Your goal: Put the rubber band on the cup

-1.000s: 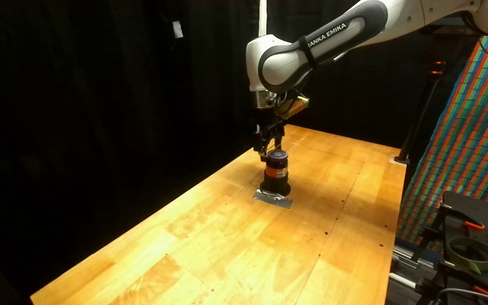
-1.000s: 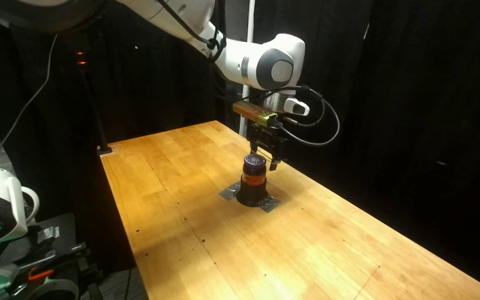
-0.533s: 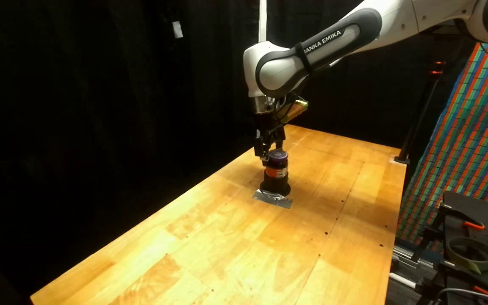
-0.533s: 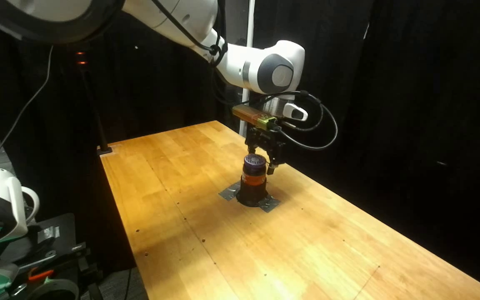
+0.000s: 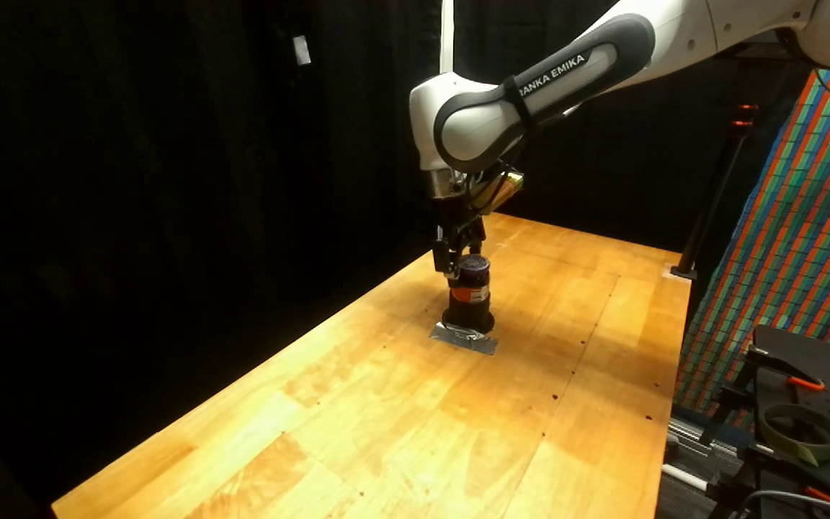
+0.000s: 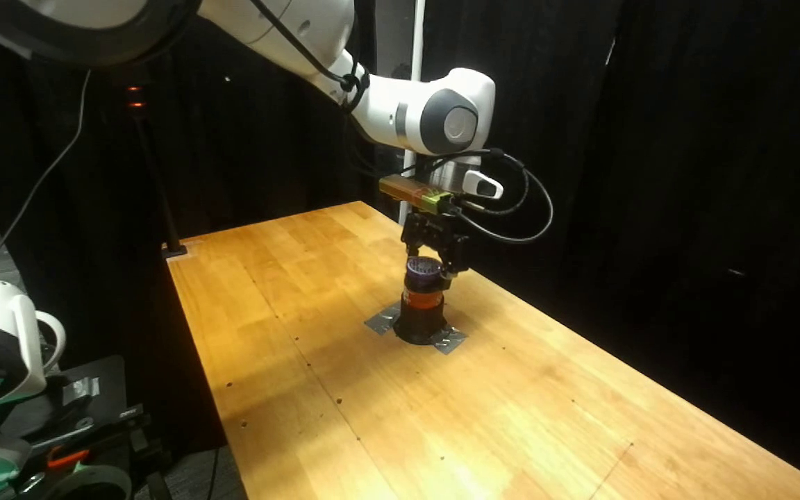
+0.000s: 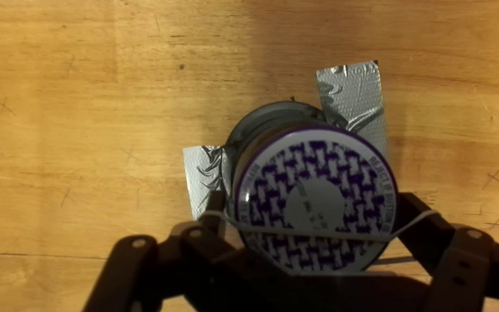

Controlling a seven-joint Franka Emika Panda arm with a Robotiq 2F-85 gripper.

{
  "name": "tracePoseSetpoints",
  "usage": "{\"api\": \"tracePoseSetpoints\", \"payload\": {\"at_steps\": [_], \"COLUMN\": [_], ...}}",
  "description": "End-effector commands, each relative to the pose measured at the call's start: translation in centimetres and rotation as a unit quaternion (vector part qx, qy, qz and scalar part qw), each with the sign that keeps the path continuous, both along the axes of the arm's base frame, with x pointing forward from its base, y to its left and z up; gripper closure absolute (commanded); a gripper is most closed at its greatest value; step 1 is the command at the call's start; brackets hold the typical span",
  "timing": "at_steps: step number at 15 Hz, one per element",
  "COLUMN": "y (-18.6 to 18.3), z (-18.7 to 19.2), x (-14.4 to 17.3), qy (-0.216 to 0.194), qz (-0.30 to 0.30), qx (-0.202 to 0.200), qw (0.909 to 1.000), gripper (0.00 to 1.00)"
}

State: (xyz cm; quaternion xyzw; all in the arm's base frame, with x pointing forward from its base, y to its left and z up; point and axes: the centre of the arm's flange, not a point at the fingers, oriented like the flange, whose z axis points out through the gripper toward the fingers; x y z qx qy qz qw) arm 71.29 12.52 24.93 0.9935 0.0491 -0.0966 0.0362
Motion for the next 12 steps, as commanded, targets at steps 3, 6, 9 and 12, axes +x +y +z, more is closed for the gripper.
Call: {"api": "tracePoseSetpoints", "payload": {"at_steps": [3, 6, 9, 12], "y": [-0.1, -0.7, -0.9, -1.1], "z": [1.4, 1.6, 1.3, 1.0], "x": [-3.5, -4.8, -6.1, -7.5], "qy": [-0.027, -0.031, -0.029, -0.033], "qz": [-0.007, -0.014, -0.014, -0.017], "qx": [-0.014, -0.013, -0.013, -0.01], "qw": [0.9995, 0.9993, 0.9994, 0.9993], "gripper": [0.0, 0.0, 0.0, 0.0]}}
